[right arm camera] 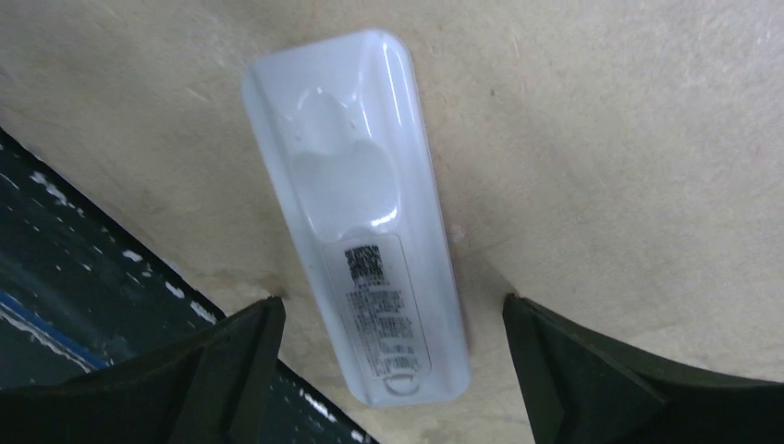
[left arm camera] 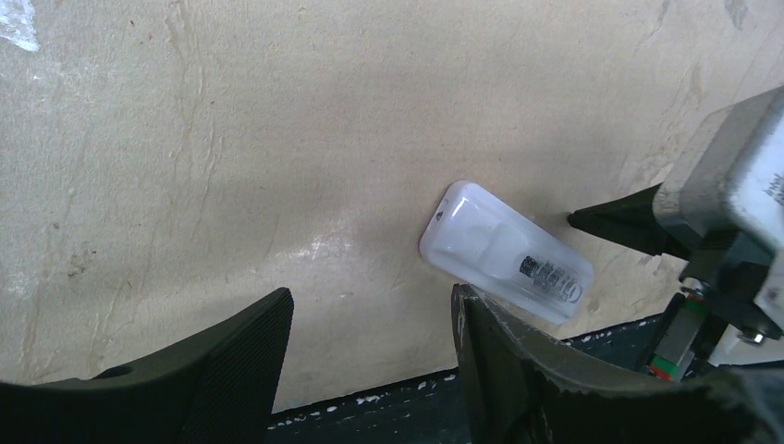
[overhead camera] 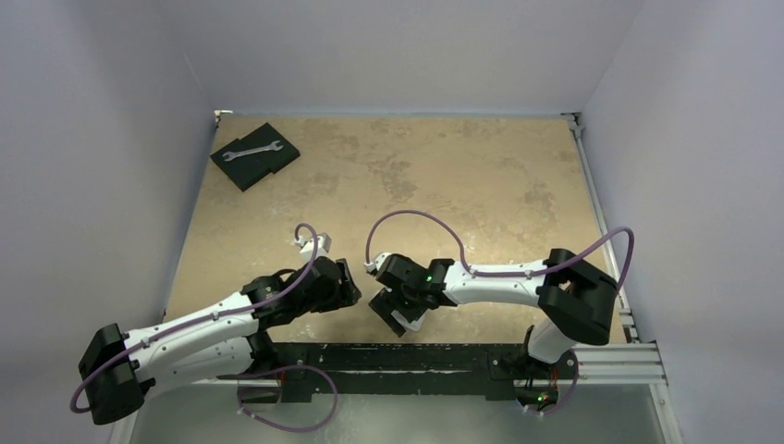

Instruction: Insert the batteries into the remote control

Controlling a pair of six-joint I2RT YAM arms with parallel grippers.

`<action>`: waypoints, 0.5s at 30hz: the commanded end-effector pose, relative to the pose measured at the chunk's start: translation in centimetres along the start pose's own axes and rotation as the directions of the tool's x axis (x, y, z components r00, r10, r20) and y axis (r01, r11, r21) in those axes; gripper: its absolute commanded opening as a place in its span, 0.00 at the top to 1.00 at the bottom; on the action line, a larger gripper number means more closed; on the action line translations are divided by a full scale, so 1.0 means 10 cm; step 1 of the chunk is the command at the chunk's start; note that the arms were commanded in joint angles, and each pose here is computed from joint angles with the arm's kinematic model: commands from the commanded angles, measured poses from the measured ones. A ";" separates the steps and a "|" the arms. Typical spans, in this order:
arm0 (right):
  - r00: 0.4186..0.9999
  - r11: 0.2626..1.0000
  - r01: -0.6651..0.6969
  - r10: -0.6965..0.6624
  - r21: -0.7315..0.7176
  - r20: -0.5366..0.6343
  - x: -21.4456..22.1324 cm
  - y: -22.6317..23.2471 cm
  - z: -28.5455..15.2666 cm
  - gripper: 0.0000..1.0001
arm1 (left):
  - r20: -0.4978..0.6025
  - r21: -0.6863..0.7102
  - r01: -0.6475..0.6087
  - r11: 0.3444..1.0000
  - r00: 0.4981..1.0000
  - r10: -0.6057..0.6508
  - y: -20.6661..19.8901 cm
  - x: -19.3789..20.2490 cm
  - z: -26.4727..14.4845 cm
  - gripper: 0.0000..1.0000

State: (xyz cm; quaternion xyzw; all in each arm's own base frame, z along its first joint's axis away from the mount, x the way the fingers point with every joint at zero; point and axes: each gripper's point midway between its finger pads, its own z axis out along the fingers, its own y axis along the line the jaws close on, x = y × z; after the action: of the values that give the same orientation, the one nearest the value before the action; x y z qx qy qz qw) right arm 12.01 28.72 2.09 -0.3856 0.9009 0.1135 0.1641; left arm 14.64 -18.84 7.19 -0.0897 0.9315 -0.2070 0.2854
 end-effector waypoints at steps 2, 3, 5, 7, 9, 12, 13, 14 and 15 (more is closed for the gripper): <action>1.000 1.000 -0.022 0.022 -0.007 0.007 -0.01 0.01 0.04 0.04 | 0.027 0.049 -0.002 0.999 1.000 0.001 -0.17 -0.11 -0.05 0.37; 1.000 1.000 -0.022 0.022 -0.007 0.000 0.00 0.01 0.06 0.06 | 0.026 0.049 -0.001 0.999 1.000 0.000 -0.17 -0.11 -0.05 0.37; 1.000 1.000 -0.021 0.021 -0.016 -0.013 0.03 0.03 0.09 0.11 | 0.023 0.046 -0.001 0.999 1.000 0.000 -0.16 -0.10 -0.04 0.37; 0.999 0.999 -0.023 0.022 -0.025 -0.027 0.06 0.05 0.12 0.17 | 0.022 0.047 0.001 0.999 1.000 -0.002 -0.17 -0.09 -0.03 0.37; 0.999 0.999 -0.024 0.023 -0.031 -0.034 0.08 0.05 0.14 0.22 | 0.020 0.047 0.003 0.999 1.000 -0.004 -0.16 -0.09 -0.03 0.37; 0.999 0.999 -0.025 0.025 -0.028 -0.035 0.09 0.04 0.14 0.29 | 0.020 0.048 0.006 0.999 1.000 -0.007 -0.16 -0.09 -0.03 0.37; 0.999 0.999 -0.026 0.025 -0.025 -0.034 0.08 0.04 0.13 0.31 | 0.020 0.048 0.006 0.999 1.000 -0.007 -0.16 -0.09 -0.03 0.37; 0.999 0.999 -0.027 0.026 -0.023 -0.035 0.08 0.04 0.13 0.34 | 0.021 0.048 0.006 0.999 1.000 -0.007 -0.16 -0.09 -0.03 0.37; 0.999 0.999 -0.027 0.026 -0.020 -0.036 0.08 0.03 0.13 0.37 | 0.020 0.047 0.005 0.999 1.000 -0.006 -0.16 -0.08 -0.03 0.37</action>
State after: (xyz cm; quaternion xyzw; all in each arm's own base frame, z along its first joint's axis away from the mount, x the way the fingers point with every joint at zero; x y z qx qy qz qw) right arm 12.29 28.95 1.76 -0.3804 0.9028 0.1148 0.1649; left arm 14.68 -18.92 7.14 -0.0896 0.9316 -0.2072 0.2848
